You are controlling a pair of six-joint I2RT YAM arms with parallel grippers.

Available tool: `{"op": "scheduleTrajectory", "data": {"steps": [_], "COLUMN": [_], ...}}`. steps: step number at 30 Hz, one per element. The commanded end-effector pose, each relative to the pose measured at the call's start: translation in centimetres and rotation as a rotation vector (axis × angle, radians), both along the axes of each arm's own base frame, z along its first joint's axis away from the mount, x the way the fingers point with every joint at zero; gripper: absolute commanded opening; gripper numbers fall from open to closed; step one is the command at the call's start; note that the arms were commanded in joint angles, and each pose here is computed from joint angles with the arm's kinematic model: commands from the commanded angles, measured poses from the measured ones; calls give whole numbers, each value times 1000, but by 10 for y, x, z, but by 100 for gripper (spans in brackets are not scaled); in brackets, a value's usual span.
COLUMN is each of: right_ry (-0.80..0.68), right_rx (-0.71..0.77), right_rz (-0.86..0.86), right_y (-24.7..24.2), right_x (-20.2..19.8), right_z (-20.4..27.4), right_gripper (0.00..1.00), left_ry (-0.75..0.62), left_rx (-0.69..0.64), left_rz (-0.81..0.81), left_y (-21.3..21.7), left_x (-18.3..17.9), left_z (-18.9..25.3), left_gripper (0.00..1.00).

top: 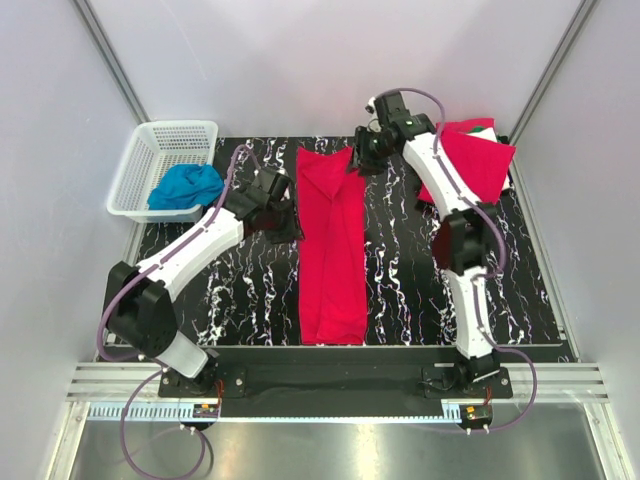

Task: Fold and stack the t-shirts
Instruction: Fold the tshirt

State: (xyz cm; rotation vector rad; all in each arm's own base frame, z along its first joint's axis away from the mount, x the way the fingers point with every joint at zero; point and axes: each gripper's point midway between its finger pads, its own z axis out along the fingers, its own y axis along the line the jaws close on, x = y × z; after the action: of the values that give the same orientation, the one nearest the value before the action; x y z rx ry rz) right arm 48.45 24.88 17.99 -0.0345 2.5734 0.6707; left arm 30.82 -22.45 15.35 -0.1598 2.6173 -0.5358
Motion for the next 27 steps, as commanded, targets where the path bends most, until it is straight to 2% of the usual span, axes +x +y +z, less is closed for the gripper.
{"op": "scheduleTrajectory", "data": {"steps": [1,5,12,27], "right_ry": [57,70,109,119], "right_rx": [34,12,-17,95], "right_rz": [32,16,2,21], "right_y": [17,17,14,42], "right_x": [23,33,37,52], "right_z": [-27,-50,-90,-116], "right_gripper": [46,47,47,48], "left_ry": [45,43,90,140], "left_rx": [47,81,90,125], "left_rz": [-32,2,-52,-62], "left_y": [8,21,15,23], "left_x": [-15,-18,-17,-20], "left_z": [-20,-27,-43,-64], "left_gripper": [36,36,34,33]}}
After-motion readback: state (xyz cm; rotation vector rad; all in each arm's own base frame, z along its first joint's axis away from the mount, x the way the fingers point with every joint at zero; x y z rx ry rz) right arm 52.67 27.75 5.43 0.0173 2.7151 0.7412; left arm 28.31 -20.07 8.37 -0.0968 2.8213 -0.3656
